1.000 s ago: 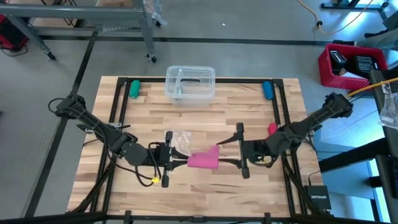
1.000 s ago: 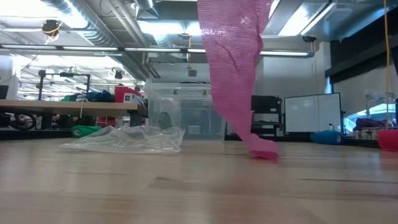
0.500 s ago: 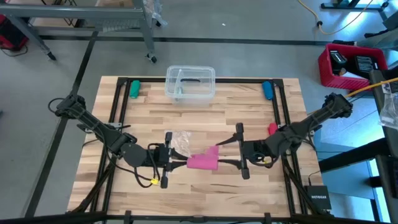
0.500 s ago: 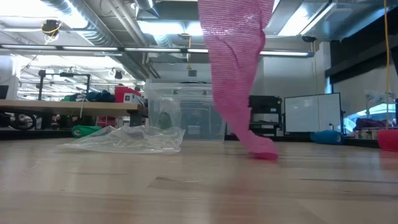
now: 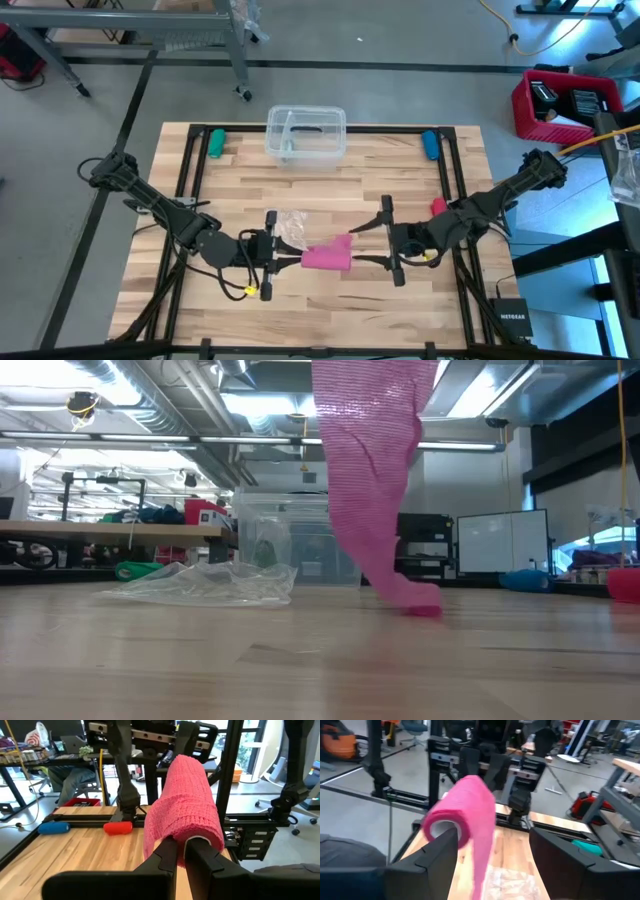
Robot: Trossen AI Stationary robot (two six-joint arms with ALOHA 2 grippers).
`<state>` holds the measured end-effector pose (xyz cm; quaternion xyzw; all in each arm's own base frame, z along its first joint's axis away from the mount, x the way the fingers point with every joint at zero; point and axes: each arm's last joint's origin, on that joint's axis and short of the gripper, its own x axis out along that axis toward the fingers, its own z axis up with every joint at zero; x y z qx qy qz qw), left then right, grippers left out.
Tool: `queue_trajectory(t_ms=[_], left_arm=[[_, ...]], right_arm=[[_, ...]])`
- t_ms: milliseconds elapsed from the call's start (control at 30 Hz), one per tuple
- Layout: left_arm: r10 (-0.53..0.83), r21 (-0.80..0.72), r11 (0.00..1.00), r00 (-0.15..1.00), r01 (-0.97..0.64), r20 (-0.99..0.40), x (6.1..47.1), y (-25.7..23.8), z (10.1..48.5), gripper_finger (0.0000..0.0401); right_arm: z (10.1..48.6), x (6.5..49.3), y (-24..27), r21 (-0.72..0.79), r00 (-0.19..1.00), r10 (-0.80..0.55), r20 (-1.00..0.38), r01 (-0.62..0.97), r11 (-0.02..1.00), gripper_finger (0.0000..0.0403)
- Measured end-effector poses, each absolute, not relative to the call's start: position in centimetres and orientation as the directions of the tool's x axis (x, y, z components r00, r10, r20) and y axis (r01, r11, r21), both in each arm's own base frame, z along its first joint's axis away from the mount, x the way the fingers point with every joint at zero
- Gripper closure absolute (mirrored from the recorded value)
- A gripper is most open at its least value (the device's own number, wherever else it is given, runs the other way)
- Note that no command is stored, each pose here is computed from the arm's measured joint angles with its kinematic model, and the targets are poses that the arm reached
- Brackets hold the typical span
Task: Roll bandage
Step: Roll the pink bandage
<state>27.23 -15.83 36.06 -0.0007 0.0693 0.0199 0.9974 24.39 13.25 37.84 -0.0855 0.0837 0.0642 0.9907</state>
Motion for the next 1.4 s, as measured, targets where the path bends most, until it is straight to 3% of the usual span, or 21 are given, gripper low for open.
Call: queue_trajectory(t_ms=[267, 400, 900, 1400], left_arm=[[0.051, 0.000, 0.999, 0.991, -0.052, -0.123, 27.3, -15.8, 36.2, 0.0386], [0.052, 0.012, 0.999, 0.993, -0.051, -0.109, 27.3, -15.8, 36.4, 0.0386], [0.055, 0.014, 0.998, 0.992, -0.054, -0.116, 27.3, -15.7, 36.3, 0.0386], [0.055, 0.019, 0.998, 0.991, -0.053, -0.123, 27.3, -15.7, 36.2, 0.0386]], right_arm=[[38.0, 23.9, 14.2, -0.149, 0.976, 0.151, -0.160, -0.175, 0.973, 0.0155], [37.5, 24.6, 14.4, -0.192, 0.983, 0.093, -0.160, -0.124, 0.973, 0.0155], [38.3, 25.0, 14.6, -0.226, 0.989, 0.086, -0.120, -0.111, 0.968, 0.0155], [36.7, 26.2, 15.3, -0.280, 0.984, 0.038, -0.176, -0.087, 0.956, 0.0155]])
